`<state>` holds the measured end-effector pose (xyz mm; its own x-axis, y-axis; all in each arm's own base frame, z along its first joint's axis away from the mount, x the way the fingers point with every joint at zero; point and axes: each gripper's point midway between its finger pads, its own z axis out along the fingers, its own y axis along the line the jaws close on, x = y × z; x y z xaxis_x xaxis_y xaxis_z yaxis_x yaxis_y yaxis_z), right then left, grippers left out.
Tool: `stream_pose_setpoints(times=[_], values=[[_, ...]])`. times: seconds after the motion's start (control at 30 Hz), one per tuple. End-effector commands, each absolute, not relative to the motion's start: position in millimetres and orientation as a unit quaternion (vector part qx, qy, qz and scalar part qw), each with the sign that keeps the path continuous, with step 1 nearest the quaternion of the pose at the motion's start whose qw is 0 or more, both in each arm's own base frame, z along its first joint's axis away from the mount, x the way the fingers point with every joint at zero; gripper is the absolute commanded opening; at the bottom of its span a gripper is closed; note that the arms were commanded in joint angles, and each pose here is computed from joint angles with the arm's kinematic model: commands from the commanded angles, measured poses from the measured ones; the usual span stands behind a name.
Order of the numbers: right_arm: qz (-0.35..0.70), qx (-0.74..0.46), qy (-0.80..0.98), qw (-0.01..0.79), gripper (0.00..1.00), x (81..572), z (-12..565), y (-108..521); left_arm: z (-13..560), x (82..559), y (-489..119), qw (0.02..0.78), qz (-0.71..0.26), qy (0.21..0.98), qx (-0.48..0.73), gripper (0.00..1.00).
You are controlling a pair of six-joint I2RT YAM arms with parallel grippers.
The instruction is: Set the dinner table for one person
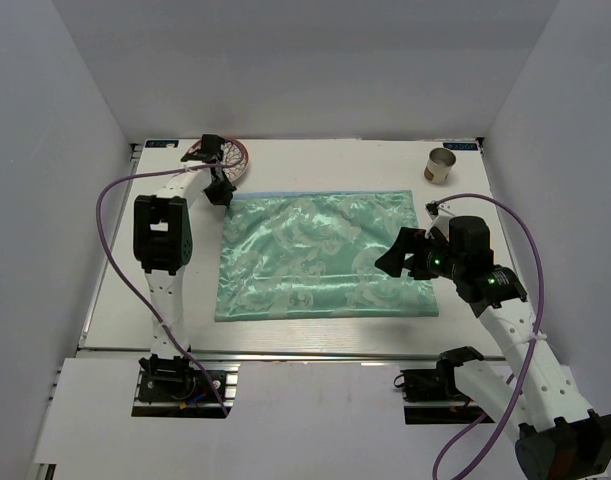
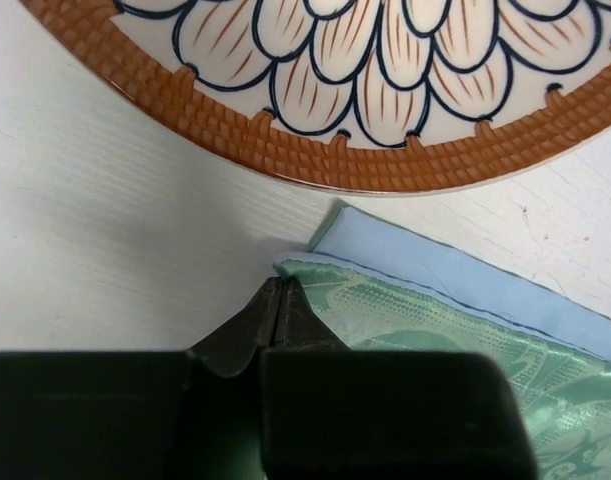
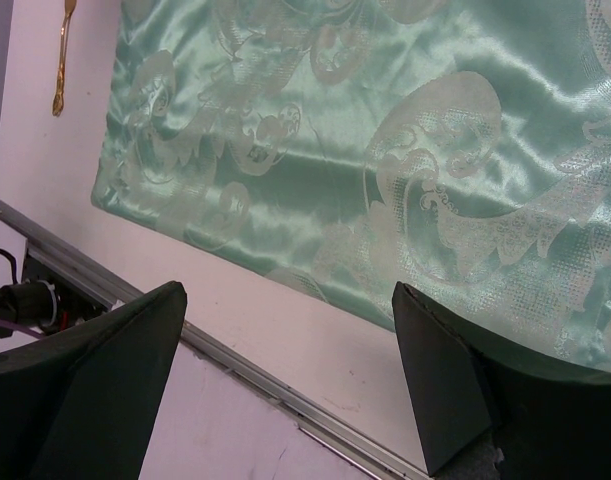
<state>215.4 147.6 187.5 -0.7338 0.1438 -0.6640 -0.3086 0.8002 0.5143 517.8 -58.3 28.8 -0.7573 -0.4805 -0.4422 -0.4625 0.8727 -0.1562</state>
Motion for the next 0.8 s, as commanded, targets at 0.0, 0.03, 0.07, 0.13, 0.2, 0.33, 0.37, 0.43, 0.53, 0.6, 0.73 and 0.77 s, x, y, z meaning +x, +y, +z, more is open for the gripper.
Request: stream_pose_setpoints(times=[0.0,0.03,0.07,0.13,0.2,0.33,0.37,0.43,0.53,0.6,0.73,0.77], values=[[0.308,-0.051,0.875,0.370,0.89,216.6,188.6,146.2,104.1,529.6,-62.0,0.313,-0.046,0.915,-0.251,0.08],[0.310,-0.048,0.876,0.368,0.89,216.9,186.4,146.3,109.5,530.0,-61.8,0.318,-0.048,0.913,-0.252,0.08],[0.314,-0.044,0.875,0.365,0.89,217.2,186.7,147.6,110.8,528.5,-62.8,0.318,-0.051,0.913,-0.251,0.07],[0.328,-0.048,0.872,0.361,0.89,216.4,186.8,152.7,120.0,527.3,-64.4,0.323,-0.058,0.910,-0.252,0.04],[0.329,-0.045,0.871,0.362,0.89,217.7,187.2,152.9,126.7,526.4,-65.7,0.327,-0.064,0.909,-0.251,0.03],[0.325,-0.043,0.873,0.362,0.89,218.4,185.5,151.7,146.7,528.6,-69.7,0.348,-0.081,0.903,-0.238,0.03],[0.323,-0.041,0.874,0.362,0.89,218.9,184.5,151.5,147.9,528.1,-71.6,0.347,-0.086,0.904,-0.233,0.03],[0.311,-0.022,0.876,0.367,0.89,223.9,180.4,146.2,155.0,526.7,-75.0,0.352,-0.096,0.904,-0.222,0.03],[0.282,0.030,0.884,0.373,0.89,233.8,169.1,134.7,156.9,519.7,-80.2,0.352,-0.100,0.907,-0.210,0.02],[0.252,0.073,0.884,0.386,0.89,246.3,164.3,122.7,155.9,510.1,-81.0,0.349,-0.105,0.907,-0.210,0.02],[0.217,0.129,0.886,0.389,0.89,269.8,157.3,111.3,153.6,492.2,-83.8,0.345,-0.119,0.908,-0.207,0.04],[0.219,0.131,0.883,0.395,0.89,277.3,159.3,112.6,155.7,488.6,-84.5,0.347,-0.123,0.906,-0.207,0.05]])
